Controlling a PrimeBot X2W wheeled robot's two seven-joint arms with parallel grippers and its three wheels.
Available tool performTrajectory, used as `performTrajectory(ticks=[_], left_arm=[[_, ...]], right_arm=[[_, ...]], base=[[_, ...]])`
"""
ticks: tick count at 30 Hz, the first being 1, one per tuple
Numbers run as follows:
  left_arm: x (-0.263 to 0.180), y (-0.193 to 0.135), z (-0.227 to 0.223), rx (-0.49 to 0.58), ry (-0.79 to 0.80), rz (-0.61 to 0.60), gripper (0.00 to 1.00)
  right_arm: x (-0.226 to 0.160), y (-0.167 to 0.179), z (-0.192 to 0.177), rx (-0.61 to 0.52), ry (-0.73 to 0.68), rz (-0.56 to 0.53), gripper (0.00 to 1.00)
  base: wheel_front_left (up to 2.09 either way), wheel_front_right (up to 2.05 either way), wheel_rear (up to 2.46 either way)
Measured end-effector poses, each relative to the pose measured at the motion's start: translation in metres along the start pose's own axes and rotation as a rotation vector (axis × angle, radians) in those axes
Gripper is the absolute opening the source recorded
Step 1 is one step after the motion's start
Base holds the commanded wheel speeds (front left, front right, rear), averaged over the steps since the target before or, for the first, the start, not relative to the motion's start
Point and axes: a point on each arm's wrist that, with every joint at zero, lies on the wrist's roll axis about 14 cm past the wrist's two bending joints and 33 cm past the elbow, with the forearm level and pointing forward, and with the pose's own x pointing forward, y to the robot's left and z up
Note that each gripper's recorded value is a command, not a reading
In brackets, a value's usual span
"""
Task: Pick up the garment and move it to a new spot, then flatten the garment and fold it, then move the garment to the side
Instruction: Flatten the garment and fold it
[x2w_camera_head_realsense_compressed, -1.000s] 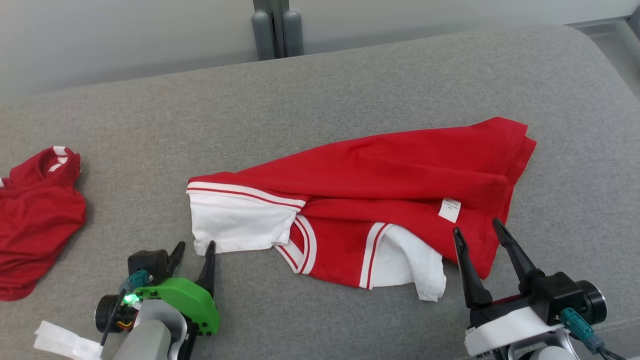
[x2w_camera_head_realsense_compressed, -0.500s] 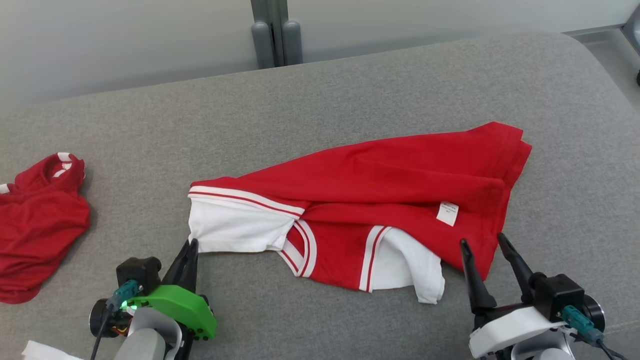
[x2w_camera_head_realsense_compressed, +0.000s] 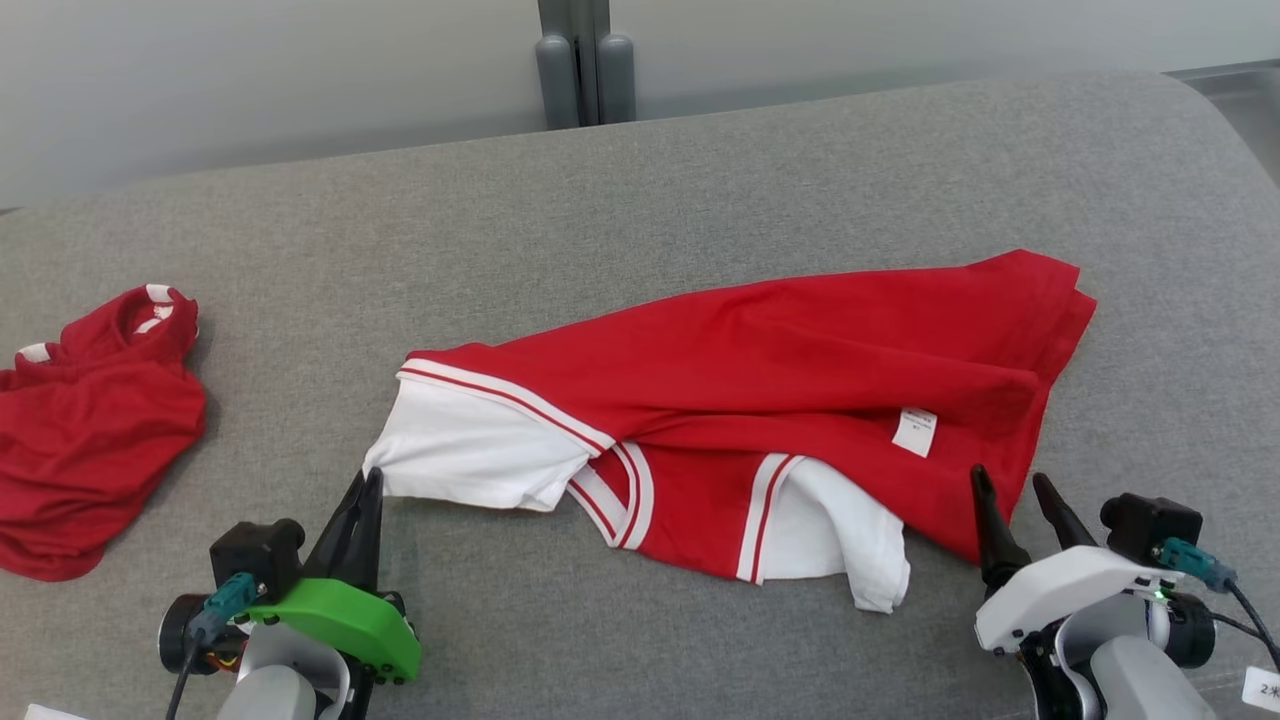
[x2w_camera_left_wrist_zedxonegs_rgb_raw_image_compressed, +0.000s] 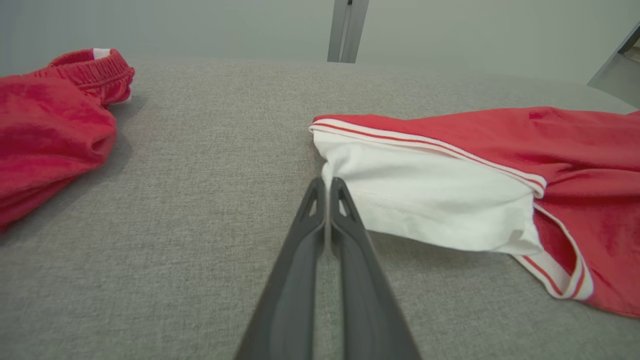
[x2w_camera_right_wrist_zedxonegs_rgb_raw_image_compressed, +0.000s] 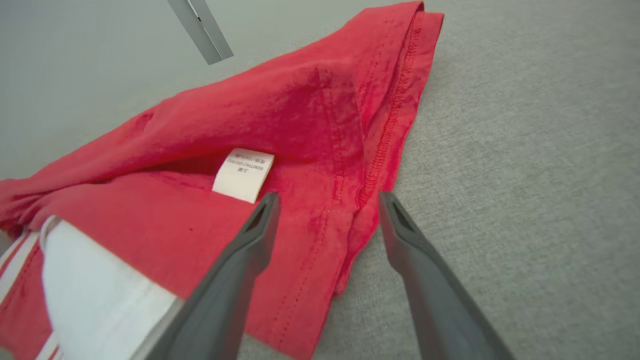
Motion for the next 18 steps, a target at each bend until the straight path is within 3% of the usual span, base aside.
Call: performTrajectory(ticks=[9, 17, 18], left_arm=[[-0.001, 0.0, 0.002, 0.003, -0.006, -0.002, 0.0], [-0.002, 0.001, 0.006, 0.005, -0.019, -0.001, 0.0], [-0.002, 0.001, 0.006, 0.005, -0.02, -0.001, 0.0]], right_arm=[[0.01, 0.01, -0.018, 0.114, 0.131, 0.032, 1.0], [0.011, 0.015, -0.014, 0.106, 0.12, 0.065, 1.0], [0.011, 0.015, -0.013, 0.106, 0.12, 0.068, 0.96]], base=[[0.0, 0.0, 0.0], [0.0, 0.0, 0.0], [0.0, 0.0, 0.0]])
